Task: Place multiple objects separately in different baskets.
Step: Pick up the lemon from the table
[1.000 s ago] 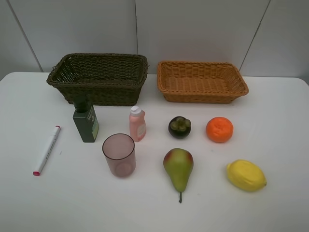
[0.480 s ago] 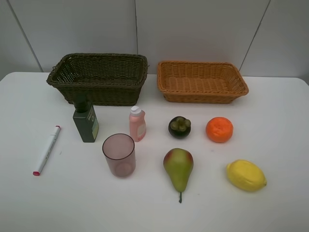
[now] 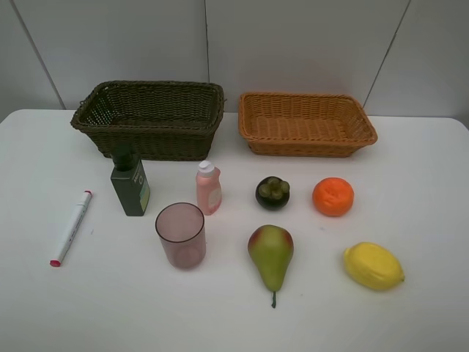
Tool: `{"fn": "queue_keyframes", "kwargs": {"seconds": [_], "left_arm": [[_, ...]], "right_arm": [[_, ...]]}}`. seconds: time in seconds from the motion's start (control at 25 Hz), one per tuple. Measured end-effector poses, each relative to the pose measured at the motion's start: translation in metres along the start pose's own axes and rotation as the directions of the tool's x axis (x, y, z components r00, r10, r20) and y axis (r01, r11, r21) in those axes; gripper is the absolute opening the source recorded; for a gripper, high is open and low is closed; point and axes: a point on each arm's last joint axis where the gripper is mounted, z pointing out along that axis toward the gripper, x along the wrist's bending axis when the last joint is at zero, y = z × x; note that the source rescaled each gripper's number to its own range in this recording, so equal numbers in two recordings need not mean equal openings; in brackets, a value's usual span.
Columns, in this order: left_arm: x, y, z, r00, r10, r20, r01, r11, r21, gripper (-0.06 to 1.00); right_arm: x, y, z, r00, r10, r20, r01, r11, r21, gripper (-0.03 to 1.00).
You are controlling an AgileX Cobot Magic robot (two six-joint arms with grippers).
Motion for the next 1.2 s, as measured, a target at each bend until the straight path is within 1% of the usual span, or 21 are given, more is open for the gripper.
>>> {"fn": "queue_keyframes", "kwargs": {"seconds": [1.2], "left_arm": [[0.0,0.0,0.0,1.0,0.0,0.0,0.0,1.0,0.0,1.0]], "right_arm": [[0.0,0.0,0.0,1.0,0.0,0.0,0.0,1.0,0.0,1.0]]}}
